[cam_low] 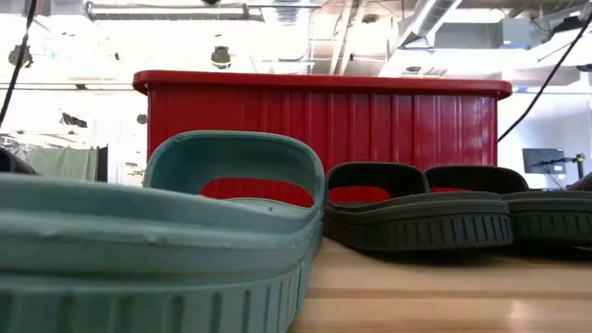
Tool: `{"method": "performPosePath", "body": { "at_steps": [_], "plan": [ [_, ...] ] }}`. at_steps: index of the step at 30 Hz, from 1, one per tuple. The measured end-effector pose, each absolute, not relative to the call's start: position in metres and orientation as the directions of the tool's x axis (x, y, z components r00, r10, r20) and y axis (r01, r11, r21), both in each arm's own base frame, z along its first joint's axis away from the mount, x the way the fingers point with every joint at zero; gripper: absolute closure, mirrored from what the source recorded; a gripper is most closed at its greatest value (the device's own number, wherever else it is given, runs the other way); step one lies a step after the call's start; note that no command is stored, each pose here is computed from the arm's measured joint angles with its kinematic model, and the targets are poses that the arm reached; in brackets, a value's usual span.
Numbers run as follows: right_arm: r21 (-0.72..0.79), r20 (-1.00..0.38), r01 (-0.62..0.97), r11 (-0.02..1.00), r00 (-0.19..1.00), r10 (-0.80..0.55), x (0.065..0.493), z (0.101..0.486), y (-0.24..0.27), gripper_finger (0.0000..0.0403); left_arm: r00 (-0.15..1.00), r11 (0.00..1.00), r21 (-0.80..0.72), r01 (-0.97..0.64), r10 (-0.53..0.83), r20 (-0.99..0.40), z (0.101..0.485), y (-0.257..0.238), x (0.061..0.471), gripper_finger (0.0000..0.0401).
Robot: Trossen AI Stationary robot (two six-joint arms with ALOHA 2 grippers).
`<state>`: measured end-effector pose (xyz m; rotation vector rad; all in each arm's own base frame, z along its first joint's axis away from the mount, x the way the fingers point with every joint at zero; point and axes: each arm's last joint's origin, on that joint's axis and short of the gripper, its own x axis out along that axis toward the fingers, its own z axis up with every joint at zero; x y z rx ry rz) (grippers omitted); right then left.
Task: Pick and place slides into bin
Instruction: Put the green slipper into the red container
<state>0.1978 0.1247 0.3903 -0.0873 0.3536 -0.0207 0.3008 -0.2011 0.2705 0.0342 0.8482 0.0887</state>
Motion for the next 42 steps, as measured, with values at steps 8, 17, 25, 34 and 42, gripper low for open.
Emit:
{"method": "performPosePath", "body": {
  "at_steps": [8, 17, 25, 34, 42],
  "plan": [
    [-0.045, -0.331, 0.023, 0.999, 0.943, -0.037, 0.198, 0.392, 0.124, 0.0163, 0.640, 0.982, 0.187, 0.034, 0.123, -0.758, 0.231, -0.223, 0.315, 0.0227],
    [-0.052, -0.332, -0.006, 0.999, 0.943, -0.011, 0.195, 0.392, 0.130, 0.0163, 0.618, 0.947, 0.305, 0.102, 0.179, -0.766, 0.197, -0.238, 0.331, 0.0227],
    [-0.066, -0.348, -0.027, 0.997, 0.938, 0.003, 0.191, 0.390, 0.133, 0.0163, 0.524, 0.891, 0.437, 0.120, 0.317, -0.791, 0.176, -0.242, 0.342, 0.0227],
    [-0.084, -0.370, -0.043, 0.996, 0.929, 0.009, 0.189, 0.388, 0.135, 0.0163, 0.459, 0.868, 0.494, -0.040, 0.455, -0.763, 0.169, -0.230, 0.346, 0.0234],
    [-0.084, -0.370, -0.043, 0.996, 0.929, 0.009, 0.189, 0.388, 0.135, 0.0163, 0.371, 0.887, 0.458, -0.064, 0.447, -0.814, 0.167, -0.217, 0.346, 0.0379]
  ]
}}
